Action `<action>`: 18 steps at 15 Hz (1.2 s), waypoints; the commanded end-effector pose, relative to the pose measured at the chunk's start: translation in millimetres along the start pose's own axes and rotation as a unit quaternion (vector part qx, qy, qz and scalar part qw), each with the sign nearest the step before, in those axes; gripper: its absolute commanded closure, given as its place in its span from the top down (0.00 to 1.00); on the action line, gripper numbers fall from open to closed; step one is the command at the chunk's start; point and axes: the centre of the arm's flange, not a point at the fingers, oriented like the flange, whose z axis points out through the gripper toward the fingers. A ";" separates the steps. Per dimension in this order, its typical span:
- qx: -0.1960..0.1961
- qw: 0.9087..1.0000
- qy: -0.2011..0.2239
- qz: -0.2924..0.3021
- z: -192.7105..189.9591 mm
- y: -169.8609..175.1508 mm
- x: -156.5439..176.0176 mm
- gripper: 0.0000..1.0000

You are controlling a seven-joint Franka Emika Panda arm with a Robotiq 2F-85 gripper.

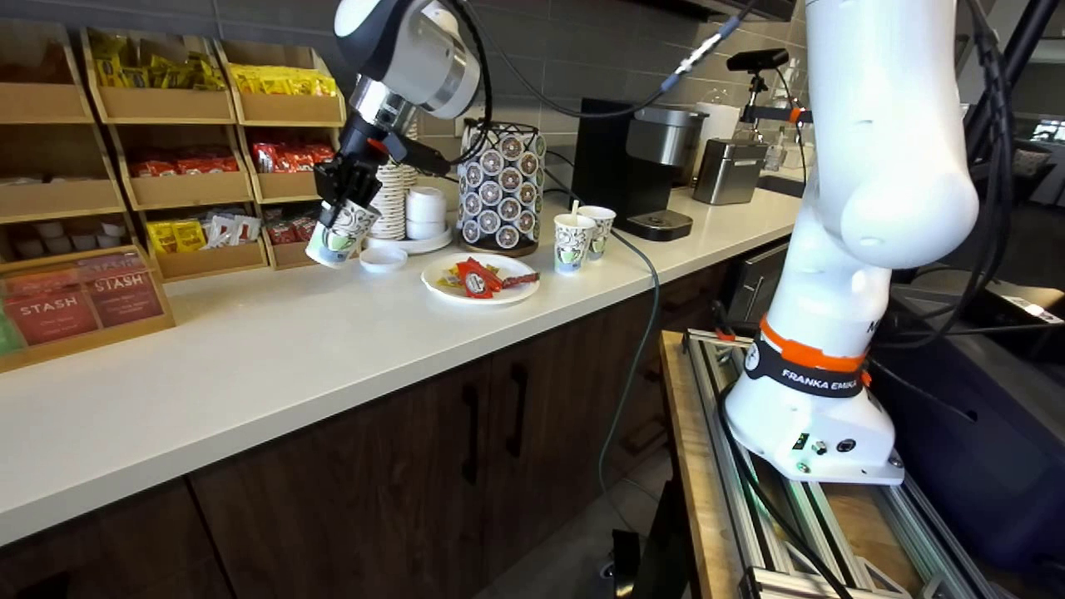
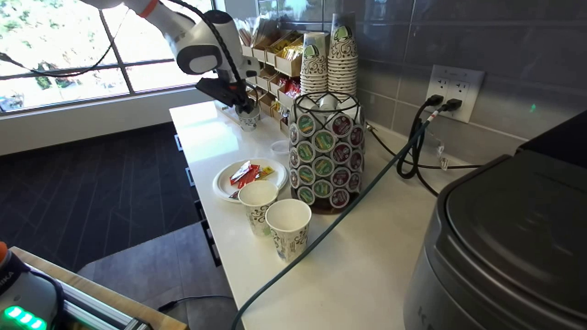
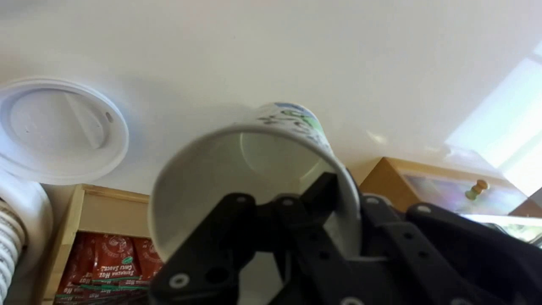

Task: Turn the single paper cup in an upright position and move it closer to the edge

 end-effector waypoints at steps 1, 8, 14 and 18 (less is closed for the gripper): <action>-0.072 0.995 -0.032 -0.065 -26.5 -78.0 -45.9 0.02; -0.181 0.955 -0.094 -0.213 7.8 -191.5 -63.3 0.02; -0.256 0.897 -0.199 -0.302 52.6 -229.9 -56.5 0.02; -0.247 0.890 -0.227 -0.309 80.7 -233.0 -49.8 0.02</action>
